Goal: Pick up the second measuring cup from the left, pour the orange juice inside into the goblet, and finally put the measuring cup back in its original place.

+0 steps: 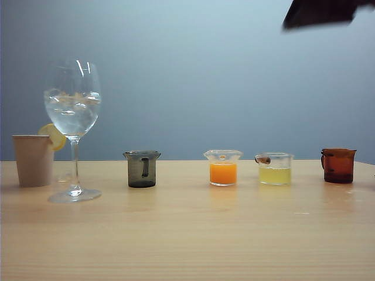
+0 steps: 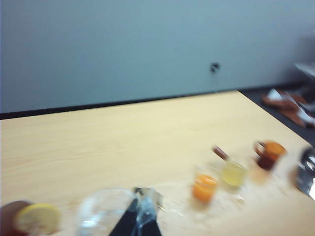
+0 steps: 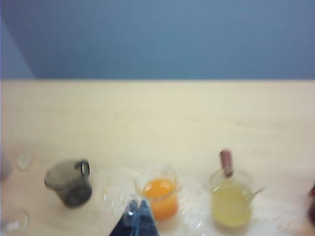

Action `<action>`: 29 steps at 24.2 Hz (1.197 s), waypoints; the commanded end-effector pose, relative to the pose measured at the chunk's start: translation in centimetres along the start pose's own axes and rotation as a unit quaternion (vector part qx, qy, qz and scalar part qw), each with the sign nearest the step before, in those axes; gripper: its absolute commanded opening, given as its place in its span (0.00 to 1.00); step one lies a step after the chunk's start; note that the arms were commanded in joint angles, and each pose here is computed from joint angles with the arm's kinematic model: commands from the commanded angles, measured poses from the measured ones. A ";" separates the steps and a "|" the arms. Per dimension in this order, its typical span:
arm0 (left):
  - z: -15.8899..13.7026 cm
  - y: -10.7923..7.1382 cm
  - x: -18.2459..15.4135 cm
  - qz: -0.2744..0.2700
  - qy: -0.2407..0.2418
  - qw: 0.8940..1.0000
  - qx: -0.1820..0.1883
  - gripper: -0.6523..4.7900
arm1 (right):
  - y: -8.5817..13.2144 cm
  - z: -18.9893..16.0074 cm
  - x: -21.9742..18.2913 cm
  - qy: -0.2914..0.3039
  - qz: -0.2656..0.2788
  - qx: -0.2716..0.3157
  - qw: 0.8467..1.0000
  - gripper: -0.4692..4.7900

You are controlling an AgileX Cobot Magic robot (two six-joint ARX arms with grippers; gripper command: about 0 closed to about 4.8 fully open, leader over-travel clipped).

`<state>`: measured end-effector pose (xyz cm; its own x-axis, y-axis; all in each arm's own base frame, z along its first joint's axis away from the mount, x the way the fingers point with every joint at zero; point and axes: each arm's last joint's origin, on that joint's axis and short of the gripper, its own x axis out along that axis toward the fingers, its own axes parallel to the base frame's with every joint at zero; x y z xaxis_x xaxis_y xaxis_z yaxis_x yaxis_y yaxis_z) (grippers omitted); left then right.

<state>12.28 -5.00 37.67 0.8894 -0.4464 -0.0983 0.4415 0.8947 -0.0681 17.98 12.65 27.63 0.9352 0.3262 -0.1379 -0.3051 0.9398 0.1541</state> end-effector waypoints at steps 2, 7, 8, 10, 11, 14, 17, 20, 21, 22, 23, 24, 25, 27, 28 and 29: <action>-0.8 -2.1 2.2 -0.068 0.041 0.997 0.020 0.11 | 1.8 -2.4 3.5 0.005 -0.001 -0.003 1.000 0.08; -2.3 -3.2 4.7 -0.075 0.099 0.992 0.029 0.11 | 2.6 -6.6 6.9 0.032 -0.035 -0.011 0.999 0.08; -2.4 -3.2 5.0 -0.074 0.104 0.991 0.030 0.11 | 2.7 -7.3 7.4 0.038 -0.033 -0.007 0.999 0.08; -2.8 -3.3 5.8 -0.073 0.116 0.990 0.030 0.11 | 3.1 -9.1 8.3 0.053 -0.030 -0.014 0.998 0.08; -2.8 -3.3 5.9 -0.073 0.116 0.990 0.030 0.11 | 3.1 -9.6 8.5 0.060 -0.032 -0.017 0.998 0.08; -2.9 -3.3 6.1 -0.073 0.121 0.990 0.030 0.11 | 2.9 -11.0 9.0 0.082 -0.038 -0.025 0.996 0.08; -2.9 -3.3 6.1 -0.073 0.121 0.990 0.030 0.11 | 2.8 -11.8 9.5 0.087 -0.042 -0.027 0.995 0.16; -2.9 -3.3 6.1 -0.073 0.121 0.990 0.030 0.11 | 2.9 -12.1 10.1 0.067 -0.038 -0.018 0.997 0.53; -2.9 -3.3 6.1 -0.074 0.121 0.989 0.030 0.11 | 2.8 -12.1 10.3 0.061 -0.039 -0.015 0.997 0.66; -2.9 -3.3 6.1 -0.074 0.121 0.989 0.030 0.11 | 2.8 -12.2 10.6 0.061 -0.041 -0.014 0.997 0.75; -2.9 -3.3 6.1 -0.074 0.121 0.989 0.030 0.11 | 2.8 -12.3 10.9 0.063 -0.043 -0.014 0.997 0.83; -2.9 -3.3 6.1 -0.074 0.121 0.989 0.030 0.11 | 2.8 -12.6 11.7 0.067 -0.046 -0.016 0.997 0.92; -2.9 -3.3 6.1 -0.074 0.121 0.989 0.030 0.11 | 2.9 -12.8 12.3 0.069 -0.047 -0.016 0.996 0.94; -2.9 -3.3 6.1 -0.074 0.121 0.989 0.030 0.11 | 3.1 -13.1 13.0 0.070 -0.052 -0.017 0.996 0.96; -2.9 -3.3 6.1 -0.074 0.121 0.989 0.030 0.11 | 3.2 -13.2 13.3 0.070 -0.054 -0.017 0.996 1.00; -2.9 -3.3 6.1 -0.074 0.121 0.989 0.030 0.11 | 3.2 -13.3 13.6 0.070 -0.061 -0.018 0.996 1.00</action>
<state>15.89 -10.75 34.16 0.7586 -0.5550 -0.3412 0.5763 0.8159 -0.0458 27.01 21.22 12.96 0.9212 0.2341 -0.3106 -0.2175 0.9721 0.0876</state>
